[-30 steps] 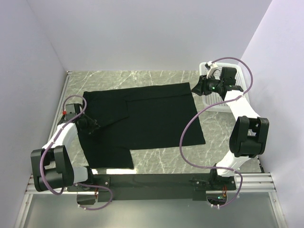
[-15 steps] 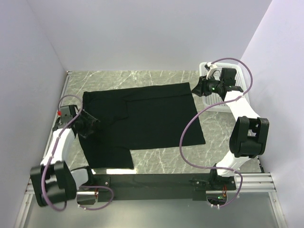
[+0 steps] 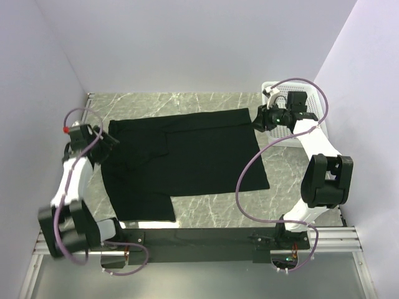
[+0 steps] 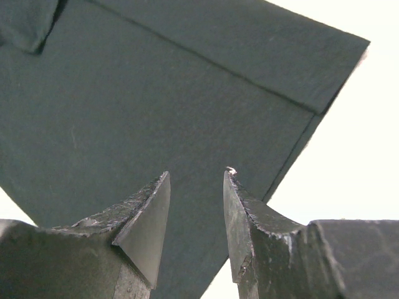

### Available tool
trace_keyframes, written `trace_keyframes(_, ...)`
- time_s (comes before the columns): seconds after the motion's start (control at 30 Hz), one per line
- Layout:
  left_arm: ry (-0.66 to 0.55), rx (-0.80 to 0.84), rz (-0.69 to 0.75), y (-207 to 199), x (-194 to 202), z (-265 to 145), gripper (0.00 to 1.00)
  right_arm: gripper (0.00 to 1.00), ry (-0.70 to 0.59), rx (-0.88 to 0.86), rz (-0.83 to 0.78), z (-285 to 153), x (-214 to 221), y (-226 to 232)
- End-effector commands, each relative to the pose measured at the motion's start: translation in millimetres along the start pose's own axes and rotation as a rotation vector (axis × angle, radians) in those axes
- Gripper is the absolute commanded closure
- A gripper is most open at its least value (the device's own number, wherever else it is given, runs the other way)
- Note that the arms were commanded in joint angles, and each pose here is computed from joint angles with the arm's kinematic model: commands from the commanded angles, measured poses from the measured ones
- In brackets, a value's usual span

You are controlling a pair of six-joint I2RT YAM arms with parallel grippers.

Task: Fold and stack the t-shirts
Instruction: Fold the tshirt

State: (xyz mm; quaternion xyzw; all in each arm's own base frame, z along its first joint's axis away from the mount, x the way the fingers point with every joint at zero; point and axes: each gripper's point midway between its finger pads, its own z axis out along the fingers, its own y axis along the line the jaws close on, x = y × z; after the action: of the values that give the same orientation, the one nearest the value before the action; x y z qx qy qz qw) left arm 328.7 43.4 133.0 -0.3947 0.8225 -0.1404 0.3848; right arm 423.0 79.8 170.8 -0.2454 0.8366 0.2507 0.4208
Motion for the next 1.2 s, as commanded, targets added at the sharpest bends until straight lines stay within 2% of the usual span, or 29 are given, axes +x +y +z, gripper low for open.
trace_keyframes(0.0,-0.093,0.090,0.085,-34,-52,24,0.25,0.53,-0.031,-0.021,-0.104,-17,-25,16)
trace_keyframes(0.07,-0.114,0.105,0.103,-46,-77,35,0.28,0.53,-0.014,-0.035,-0.109,-16,-21,20)
trace_keyframes(0.1,-0.074,0.076,0.092,-37,-75,56,0.30,0.53,-0.011,-0.035,-0.109,-16,-19,22)
trace_keyframes(0.17,-0.084,0.092,0.087,-46,-97,69,0.36,0.53,-0.011,-0.033,-0.112,-15,-18,23)
trace_keyframes(0.23,-0.038,0.083,0.072,-40,-97,95,0.45,0.53,-0.005,-0.033,-0.109,-15,-15,24)
trace_keyframes(0.27,-0.052,0.102,0.077,-50,-109,99,0.47,0.53,0.000,-0.032,-0.105,-14,-14,24)
trace_keyframes(0.37,0.011,0.105,0.080,-50,-111,136,0.53,0.53,0.008,-0.030,-0.101,-13,-12,22)
trace_keyframes(0.53,0.088,0.089,0.059,-53,-110,164,0.57,0.53,0.022,-0.027,-0.090,-9,-11,18)
trace_keyframes(0.83,0.094,0.004,0.126,-55,-103,194,0.56,0.53,0.034,-0.032,-0.069,-4,-7,16)
trace_keyframes(1.17,0.052,-0.249,0.278,-49,-105,202,0.60,0.53,0.034,-0.037,-0.059,0,-5,15)
